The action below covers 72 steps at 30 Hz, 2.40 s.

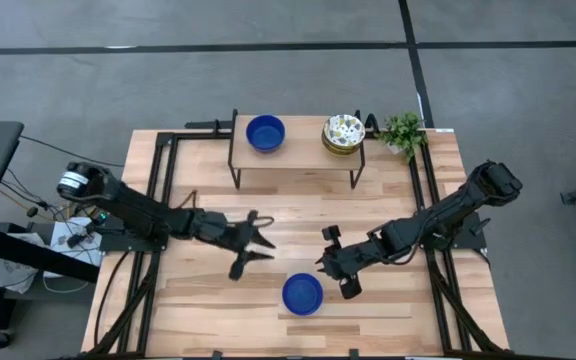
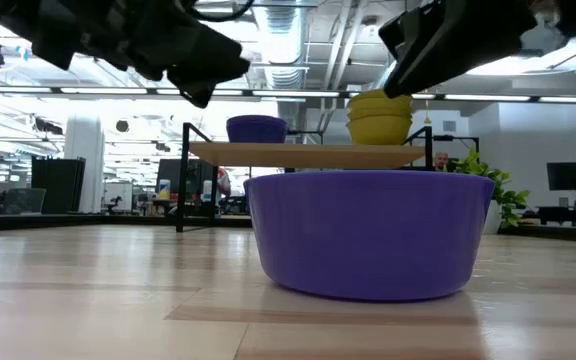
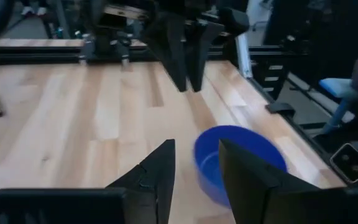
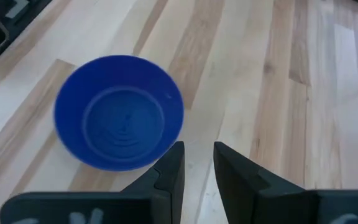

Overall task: Pick & Place Mini bowls
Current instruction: Stack the blue bowl on the blue bowl on the shelf

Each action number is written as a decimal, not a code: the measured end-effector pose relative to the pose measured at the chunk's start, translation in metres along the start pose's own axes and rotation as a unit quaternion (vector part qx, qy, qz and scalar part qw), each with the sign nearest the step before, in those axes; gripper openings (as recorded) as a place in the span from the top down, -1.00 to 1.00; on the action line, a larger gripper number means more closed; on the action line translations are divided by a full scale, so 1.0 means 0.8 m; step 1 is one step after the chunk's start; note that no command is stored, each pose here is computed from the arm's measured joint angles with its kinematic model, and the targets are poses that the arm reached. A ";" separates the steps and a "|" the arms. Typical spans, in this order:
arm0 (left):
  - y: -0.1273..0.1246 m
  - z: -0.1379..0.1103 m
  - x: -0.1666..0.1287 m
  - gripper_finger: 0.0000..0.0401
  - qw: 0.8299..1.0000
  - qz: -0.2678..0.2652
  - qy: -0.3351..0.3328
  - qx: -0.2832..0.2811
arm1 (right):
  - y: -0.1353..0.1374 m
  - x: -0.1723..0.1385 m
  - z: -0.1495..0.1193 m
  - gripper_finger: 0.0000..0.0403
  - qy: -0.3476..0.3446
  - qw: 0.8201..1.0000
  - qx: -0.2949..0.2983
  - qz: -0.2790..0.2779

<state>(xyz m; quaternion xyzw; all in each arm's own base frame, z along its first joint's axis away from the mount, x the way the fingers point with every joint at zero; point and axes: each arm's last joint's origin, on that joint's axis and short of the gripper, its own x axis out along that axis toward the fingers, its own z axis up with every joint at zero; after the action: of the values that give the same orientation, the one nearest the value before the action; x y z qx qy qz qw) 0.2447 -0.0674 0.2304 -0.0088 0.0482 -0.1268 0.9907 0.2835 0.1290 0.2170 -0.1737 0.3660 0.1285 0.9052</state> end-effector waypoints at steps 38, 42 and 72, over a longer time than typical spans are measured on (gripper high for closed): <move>-0.077 -0.012 0.071 0.39 0.996 -0.047 0.006 0.076 | 0.141 0.012 -0.034 0.62 -0.019 0.994 0.023 0.104; -0.082 0.010 0.050 0.39 0.996 -0.031 -0.026 0.081 | 0.139 0.036 -0.040 0.62 -0.015 0.996 0.001 0.092; -0.087 0.015 -0.006 0.39 0.996 0.043 -0.058 0.054 | 0.056 0.102 -0.041 0.62 -0.045 0.992 -0.013 0.118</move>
<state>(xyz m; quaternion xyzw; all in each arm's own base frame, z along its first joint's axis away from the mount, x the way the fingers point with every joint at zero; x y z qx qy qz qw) 0.2236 -0.1333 0.2446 0.0391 -0.0163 -0.0857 0.9954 0.3043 0.1644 0.1271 -0.1351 0.3415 0.2465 0.8969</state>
